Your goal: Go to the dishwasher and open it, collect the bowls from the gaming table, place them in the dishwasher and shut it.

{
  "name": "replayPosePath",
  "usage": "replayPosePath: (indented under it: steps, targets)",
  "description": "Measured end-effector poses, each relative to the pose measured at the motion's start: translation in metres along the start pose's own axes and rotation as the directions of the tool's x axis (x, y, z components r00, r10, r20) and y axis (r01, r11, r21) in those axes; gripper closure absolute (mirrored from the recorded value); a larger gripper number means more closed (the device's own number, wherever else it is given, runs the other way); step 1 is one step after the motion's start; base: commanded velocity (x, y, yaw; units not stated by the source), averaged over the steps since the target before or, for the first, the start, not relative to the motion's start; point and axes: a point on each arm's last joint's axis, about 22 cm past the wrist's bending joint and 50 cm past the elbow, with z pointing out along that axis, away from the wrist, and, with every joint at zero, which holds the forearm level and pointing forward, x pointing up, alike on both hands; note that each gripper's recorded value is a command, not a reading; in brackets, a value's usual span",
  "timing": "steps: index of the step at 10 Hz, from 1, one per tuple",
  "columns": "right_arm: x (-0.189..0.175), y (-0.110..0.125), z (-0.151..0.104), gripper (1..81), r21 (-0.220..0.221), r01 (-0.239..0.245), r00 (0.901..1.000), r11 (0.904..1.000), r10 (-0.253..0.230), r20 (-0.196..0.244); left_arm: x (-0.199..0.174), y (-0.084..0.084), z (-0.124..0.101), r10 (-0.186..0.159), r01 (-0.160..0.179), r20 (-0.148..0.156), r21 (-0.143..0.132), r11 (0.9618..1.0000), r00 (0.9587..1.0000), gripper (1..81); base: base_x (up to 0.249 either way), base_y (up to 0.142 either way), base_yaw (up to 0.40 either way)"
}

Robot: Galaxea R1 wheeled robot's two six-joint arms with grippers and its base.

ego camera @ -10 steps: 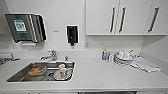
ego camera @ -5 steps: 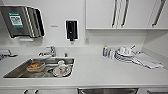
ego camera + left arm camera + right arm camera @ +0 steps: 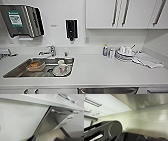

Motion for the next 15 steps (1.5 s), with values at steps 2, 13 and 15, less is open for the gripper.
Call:
replayPosePath:
  steps: [2, 13, 15]
  targets:
    - [0.002, -0.001, 0.000, 1.0, 0.001, -0.004, 1.0000, 1.0000, 0.004, -0.002, 0.010, 0.002, 0.004, 0.023, -0.024, -0.021, -0.010, 0.9997, 0.9995, 1.0, 0.000, 0.000, 0.000]
    - [0.082, -0.033, 0.003, 1.0, 0.064, -0.225, 0.9740, 0.9722, 0.226, -0.009, 0.023, 0.000, 0.018, 0.030, -0.031, -0.036, -0.021, 0.9993, 0.9989, 1.0, 0.000, 0.000, 0.000]
    - [0.115, -0.052, -0.006, 1.0, 0.092, -0.280, 0.9595, 0.9556, 0.282, -0.008, 0.028, 0.006, 0.026, 0.029, -0.031, -0.047, -0.042, 0.9986, 0.9985, 1.0, 0.000, 0.000, 0.000]
